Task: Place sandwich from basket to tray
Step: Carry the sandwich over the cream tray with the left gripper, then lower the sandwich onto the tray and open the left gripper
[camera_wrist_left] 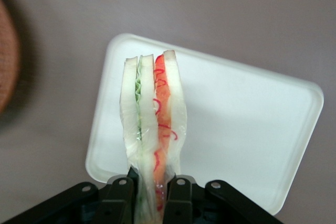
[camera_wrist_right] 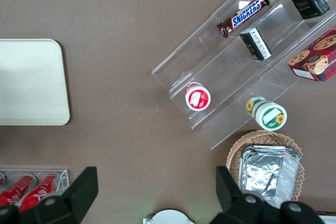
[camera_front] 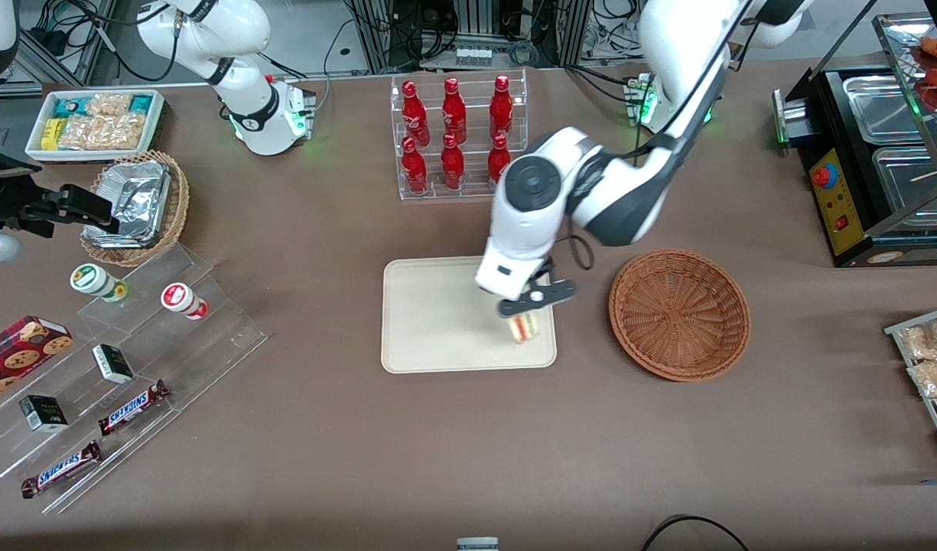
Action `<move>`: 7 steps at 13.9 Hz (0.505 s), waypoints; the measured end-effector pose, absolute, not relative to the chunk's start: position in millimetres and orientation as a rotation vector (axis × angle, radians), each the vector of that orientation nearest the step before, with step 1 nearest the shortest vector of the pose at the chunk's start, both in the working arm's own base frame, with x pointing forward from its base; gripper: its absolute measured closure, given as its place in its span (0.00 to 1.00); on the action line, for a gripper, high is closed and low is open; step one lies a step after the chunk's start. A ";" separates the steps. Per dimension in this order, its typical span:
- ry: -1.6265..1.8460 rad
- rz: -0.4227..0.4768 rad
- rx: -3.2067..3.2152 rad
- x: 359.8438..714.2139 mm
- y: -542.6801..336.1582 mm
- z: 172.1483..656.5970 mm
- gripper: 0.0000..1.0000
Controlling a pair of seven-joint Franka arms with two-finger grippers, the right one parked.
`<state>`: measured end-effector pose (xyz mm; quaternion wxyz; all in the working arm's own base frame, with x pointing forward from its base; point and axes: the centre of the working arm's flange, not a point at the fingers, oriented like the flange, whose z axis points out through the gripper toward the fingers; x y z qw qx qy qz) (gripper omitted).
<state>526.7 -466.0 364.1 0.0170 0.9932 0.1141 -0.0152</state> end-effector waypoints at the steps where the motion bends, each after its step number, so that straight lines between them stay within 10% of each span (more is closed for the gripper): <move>1: 0.269 -0.051 3.087 518.6 -481.6 351.7 0.82; 7: -0.045 -0.029 3.131 480.4 -532.8 283.9 0.82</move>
